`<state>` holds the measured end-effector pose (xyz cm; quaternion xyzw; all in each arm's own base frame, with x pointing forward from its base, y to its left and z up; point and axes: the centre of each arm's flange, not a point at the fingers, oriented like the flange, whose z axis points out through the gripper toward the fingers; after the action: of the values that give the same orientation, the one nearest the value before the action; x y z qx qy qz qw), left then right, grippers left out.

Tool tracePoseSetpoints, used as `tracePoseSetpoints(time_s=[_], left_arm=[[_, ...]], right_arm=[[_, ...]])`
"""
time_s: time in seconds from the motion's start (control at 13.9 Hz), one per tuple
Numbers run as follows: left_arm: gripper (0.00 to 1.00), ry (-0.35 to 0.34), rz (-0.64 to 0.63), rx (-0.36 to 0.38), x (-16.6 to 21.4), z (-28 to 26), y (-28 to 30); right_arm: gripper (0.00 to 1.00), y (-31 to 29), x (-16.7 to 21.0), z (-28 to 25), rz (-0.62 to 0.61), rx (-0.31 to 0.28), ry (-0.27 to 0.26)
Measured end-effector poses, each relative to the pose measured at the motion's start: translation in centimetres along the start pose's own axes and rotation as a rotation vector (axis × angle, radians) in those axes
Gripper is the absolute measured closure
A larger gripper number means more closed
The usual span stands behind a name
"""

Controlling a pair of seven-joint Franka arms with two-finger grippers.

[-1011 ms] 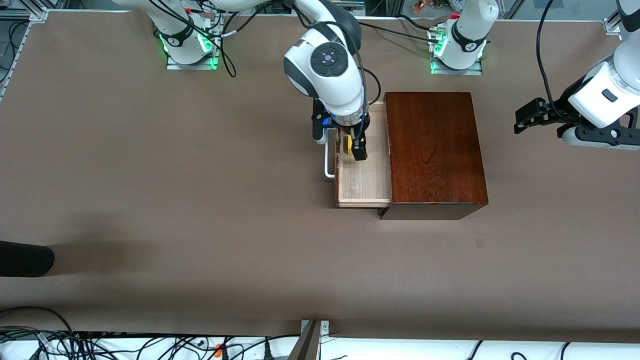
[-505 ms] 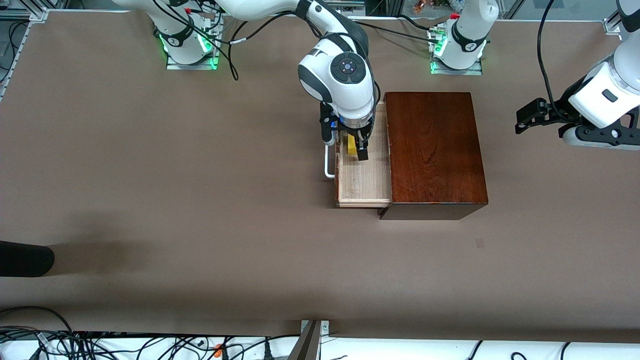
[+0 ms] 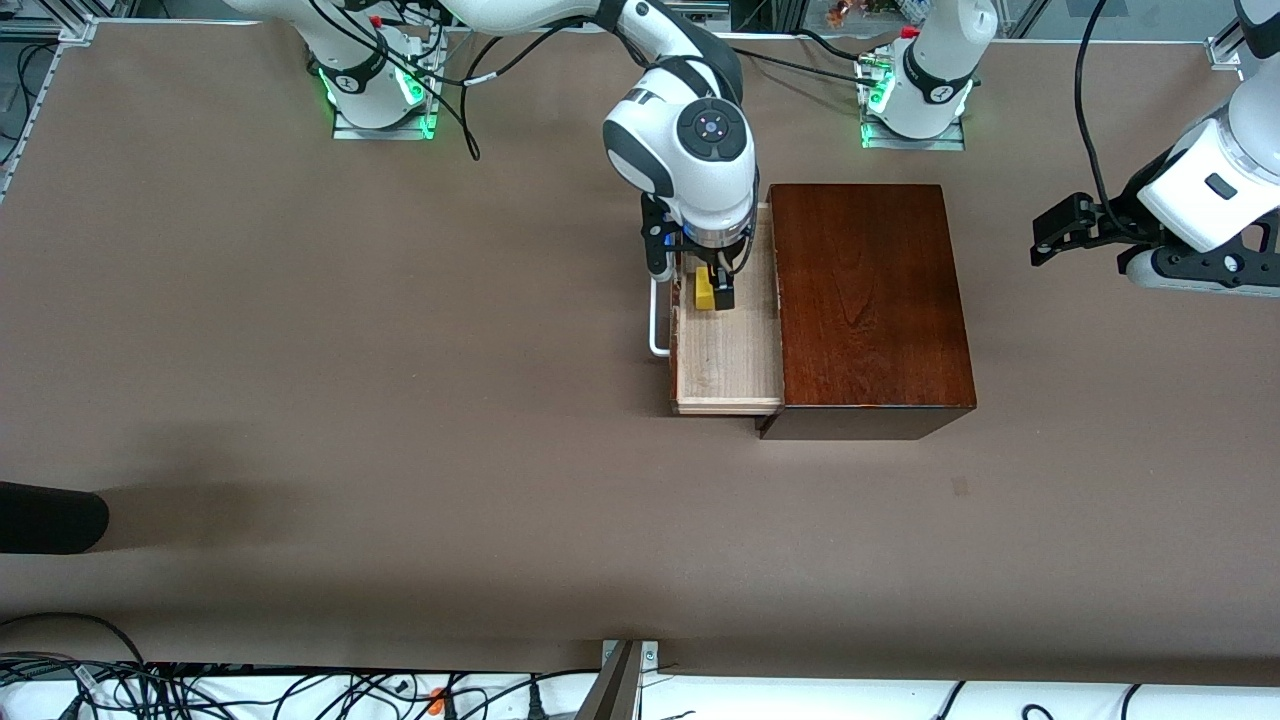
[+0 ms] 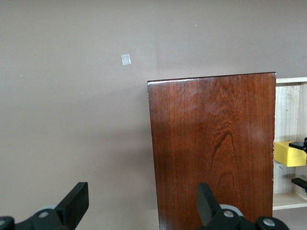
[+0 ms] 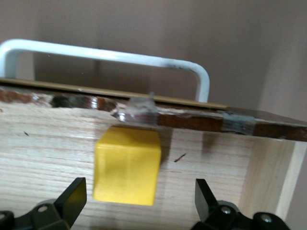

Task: Open drawer, take yellow block, close drawer
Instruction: 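Lower the right gripper and grasp the yellow cube, then lift it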

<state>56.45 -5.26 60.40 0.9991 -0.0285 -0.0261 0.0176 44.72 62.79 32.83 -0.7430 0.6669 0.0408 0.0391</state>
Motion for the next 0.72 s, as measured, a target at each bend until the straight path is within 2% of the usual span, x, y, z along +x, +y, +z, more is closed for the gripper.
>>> tracePoseSetpoints(time_s=[0.58, 0.72], left_arm=[[0.0, 0.002, 0.0, 0.0, 0.0, -0.1, 0.0], [0.0, 0.003, 0.0, 0.0, -0.1, -0.1, 0.0]], right_arm=[[0.03, 0.2, 0.1, 2.0, -0.027, 0.019, 0.053], [0.15, 0.2, 0.1, 2.0, -0.027, 0.021, 0.054]])
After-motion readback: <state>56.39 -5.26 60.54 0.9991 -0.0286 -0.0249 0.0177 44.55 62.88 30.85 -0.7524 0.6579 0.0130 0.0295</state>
